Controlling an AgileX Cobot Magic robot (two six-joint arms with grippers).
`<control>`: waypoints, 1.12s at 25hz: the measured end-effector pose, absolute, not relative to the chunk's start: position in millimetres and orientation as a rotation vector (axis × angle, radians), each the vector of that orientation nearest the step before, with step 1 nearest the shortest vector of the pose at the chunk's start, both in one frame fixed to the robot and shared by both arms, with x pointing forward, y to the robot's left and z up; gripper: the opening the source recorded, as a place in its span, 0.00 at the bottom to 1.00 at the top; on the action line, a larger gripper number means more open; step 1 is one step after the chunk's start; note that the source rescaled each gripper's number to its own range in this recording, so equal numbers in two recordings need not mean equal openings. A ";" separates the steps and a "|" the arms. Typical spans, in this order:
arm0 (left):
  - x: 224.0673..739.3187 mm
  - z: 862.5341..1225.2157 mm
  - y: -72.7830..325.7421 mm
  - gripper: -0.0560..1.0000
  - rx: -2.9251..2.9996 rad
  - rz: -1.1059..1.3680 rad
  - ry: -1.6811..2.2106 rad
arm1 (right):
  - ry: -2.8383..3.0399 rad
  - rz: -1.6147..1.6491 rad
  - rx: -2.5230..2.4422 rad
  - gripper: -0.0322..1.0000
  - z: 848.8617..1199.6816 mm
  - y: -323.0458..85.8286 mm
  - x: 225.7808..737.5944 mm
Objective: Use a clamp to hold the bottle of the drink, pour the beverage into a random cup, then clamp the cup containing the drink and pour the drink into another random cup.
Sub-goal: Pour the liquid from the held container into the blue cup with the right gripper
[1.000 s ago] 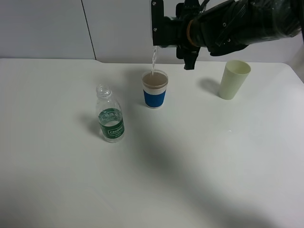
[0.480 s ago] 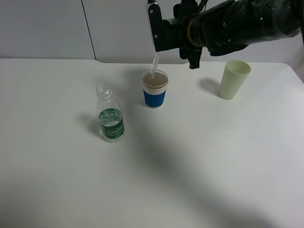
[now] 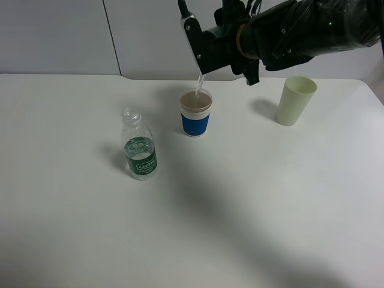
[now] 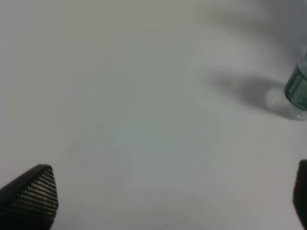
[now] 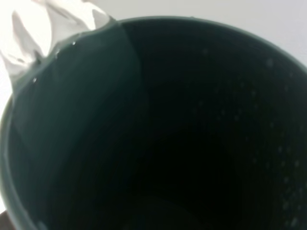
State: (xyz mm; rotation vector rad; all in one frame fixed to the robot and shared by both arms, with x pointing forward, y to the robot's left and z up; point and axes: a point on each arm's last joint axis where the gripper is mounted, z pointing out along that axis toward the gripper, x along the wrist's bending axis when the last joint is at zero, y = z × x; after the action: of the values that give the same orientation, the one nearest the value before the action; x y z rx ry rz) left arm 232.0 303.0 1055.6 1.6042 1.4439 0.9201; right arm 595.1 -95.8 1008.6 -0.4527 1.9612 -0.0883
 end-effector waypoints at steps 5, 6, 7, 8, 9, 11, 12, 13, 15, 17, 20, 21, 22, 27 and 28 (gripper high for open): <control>232.0 1055.6 303.0 1.00 1.604 0.920 1.444 | 1.942 -0.143 -0.535 0.03 1008.7 -95.8 595.1; 232.0 1055.6 303.0 1.00 1.604 0.920 1.444 | 1.940 -0.148 -0.543 0.03 1008.7 -95.8 595.1; 232.0 1055.6 303.0 1.00 1.604 0.920 1.444 | 1.938 -0.153 -0.550 0.03 1008.7 -95.8 595.1; 232.0 1055.6 303.0 1.00 1.604 0.920 1.444 | 1.930 -0.172 -0.579 0.03 1008.7 -95.8 595.1; 232.0 1055.6 303.0 1.00 1.604 0.920 1.444 | 1.923 -0.189 -0.605 0.03 1008.7 -95.9 595.1; 232.0 1055.6 303.0 1.00 1.604 0.920 1.444 | 1.920 -0.197 -0.616 0.03 1008.7 -95.9 595.1; 232.0 1055.6 303.0 1.00 1.604 0.920 1.444 | 1.917 -0.201 -0.624 0.03 1008.7 -95.8 595.1; 232.0 1055.6 303.0 1.00 1.604 0.920 1.444 | 1.913 -0.211 -0.639 0.03 1008.7 -95.8 595.1; 232.0 1055.5 303.0 1.00 1.605 0.919 1.445 | 1.899 -0.242 -0.685 0.03 1008.7 -95.9 595.2; 232.0 1055.5 303.0 1.00 1.605 0.919 1.445 | 1.880 -0.283 -0.740 0.03 1008.8 -96.1 595.2; 232.0 1055.5 303.0 1.00 1.605 0.919 1.445 | 1.886 -0.269 -0.720 0.03 1009.1 -96.0 595.3; 232.0 1055.5 303.0 1.00 1.605 0.919 1.445 | 1.886 -0.269 -0.720 0.03 1009.1 -96.0 595.3; 232.0 1055.5 303.0 1.00 1.605 0.919 1.445 | 1.913 -0.211 -0.631 0.03 1009.1 -96.0 595.4; 232.0 1055.5 303.0 1.00 1.605 0.919 1.445 | 2.014 0.285 0.142 0.03 1009.1 -96.0 595.4; 232.0 1055.5 303.0 1.00 1.605 0.919 1.445 | 2.008 0.371 0.280 0.03 1009.1 -96.0 595.4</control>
State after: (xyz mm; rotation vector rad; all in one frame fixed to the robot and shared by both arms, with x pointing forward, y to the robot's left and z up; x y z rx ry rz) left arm 232.0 303.0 1055.5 1.6049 1.4446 0.9195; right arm 595.4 -96.0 1009.1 0.2796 2.0082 0.3713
